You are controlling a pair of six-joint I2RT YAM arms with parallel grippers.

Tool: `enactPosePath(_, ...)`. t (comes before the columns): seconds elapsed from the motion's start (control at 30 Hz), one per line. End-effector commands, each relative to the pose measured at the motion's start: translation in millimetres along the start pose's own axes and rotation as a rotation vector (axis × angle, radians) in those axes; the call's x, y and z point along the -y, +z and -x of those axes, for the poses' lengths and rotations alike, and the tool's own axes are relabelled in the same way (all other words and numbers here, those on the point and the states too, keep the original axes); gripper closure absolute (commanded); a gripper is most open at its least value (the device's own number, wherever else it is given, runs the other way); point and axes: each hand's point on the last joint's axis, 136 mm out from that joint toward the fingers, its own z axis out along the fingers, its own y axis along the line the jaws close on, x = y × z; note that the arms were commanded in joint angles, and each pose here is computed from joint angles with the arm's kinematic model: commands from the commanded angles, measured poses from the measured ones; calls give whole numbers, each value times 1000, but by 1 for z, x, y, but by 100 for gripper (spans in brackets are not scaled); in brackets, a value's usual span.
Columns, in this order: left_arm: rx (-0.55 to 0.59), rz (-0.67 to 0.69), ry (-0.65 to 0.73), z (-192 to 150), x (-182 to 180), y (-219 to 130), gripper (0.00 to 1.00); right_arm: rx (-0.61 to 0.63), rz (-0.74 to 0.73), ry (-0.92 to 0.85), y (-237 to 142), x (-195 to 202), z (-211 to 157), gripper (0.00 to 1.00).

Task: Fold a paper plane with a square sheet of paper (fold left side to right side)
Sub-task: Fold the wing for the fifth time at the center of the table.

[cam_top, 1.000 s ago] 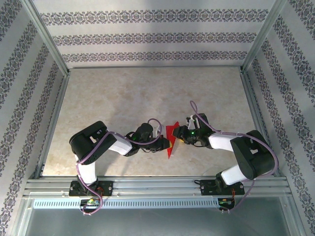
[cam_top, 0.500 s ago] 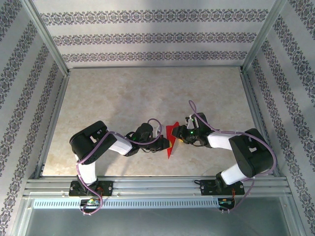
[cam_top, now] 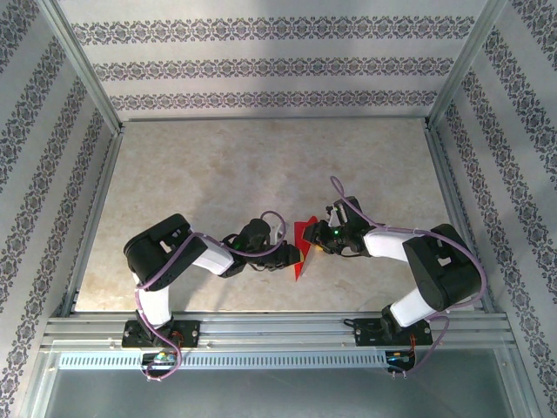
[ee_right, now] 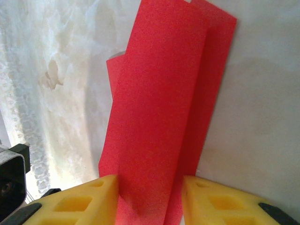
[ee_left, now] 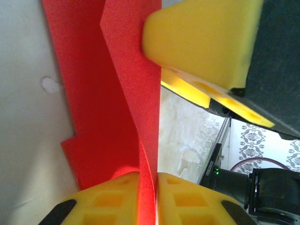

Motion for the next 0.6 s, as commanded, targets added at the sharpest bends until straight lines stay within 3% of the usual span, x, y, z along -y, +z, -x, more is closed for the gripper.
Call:
enactPosePath(0.0,22,12,38,7,5,-13,77,-11,-71,-19,17,18,-8,59)
enactPosePath(0.2,52,53,22,16,-2,-24,68,-12,-65,-24,18,15,-8,59)
enactPosePath(0.57,22,76,19,26,-4,-10,62,-14,-61,-27,18,14,-8,59)
